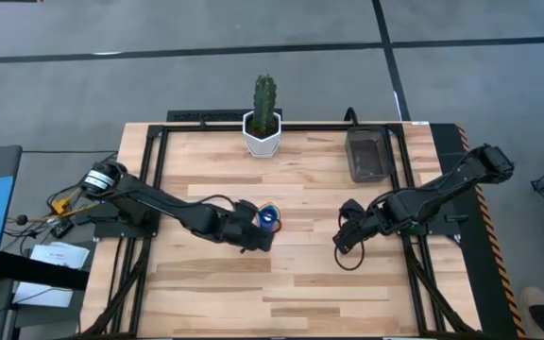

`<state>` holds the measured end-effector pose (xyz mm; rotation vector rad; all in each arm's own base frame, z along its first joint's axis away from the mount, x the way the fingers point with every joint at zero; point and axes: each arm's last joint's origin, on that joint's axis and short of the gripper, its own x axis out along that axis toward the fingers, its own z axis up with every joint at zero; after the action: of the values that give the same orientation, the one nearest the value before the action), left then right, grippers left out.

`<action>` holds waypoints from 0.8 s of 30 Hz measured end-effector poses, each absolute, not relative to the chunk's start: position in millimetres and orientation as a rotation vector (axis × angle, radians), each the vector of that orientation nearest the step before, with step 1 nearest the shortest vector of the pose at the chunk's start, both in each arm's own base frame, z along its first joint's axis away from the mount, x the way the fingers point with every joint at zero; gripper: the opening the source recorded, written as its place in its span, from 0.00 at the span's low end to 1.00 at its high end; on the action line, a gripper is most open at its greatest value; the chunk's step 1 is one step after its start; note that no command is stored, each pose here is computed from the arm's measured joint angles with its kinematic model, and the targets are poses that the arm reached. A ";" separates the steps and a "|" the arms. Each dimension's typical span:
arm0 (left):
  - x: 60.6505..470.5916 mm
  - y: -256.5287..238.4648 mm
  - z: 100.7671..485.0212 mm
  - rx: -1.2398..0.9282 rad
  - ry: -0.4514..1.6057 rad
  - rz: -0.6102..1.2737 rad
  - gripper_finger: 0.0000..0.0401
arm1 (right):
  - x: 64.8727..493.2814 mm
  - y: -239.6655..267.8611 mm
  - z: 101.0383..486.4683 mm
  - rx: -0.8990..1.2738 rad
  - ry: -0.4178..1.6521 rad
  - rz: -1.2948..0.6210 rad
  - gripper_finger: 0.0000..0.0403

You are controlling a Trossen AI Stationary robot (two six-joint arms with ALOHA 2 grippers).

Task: Nest measuring cups in basket
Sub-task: Put the stacked measuring cups into the black bin

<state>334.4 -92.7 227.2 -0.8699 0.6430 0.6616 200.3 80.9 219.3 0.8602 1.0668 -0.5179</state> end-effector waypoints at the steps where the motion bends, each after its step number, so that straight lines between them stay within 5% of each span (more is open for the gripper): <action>1: 335.3 -92.9 227.6 -0.854 0.656 0.670 0.72 | 199.9 81.4 219.2 0.861 1.067 -0.520 0.62; 24: 356.8 -82.9 223.1 -0.885 0.676 0.579 0.72 | 198.4 86.5 219.7 0.851 1.030 -0.534 0.62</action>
<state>356.8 -82.9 223.1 -0.8854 0.6765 0.5791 198.4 86.5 219.7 0.8507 1.0297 -0.5340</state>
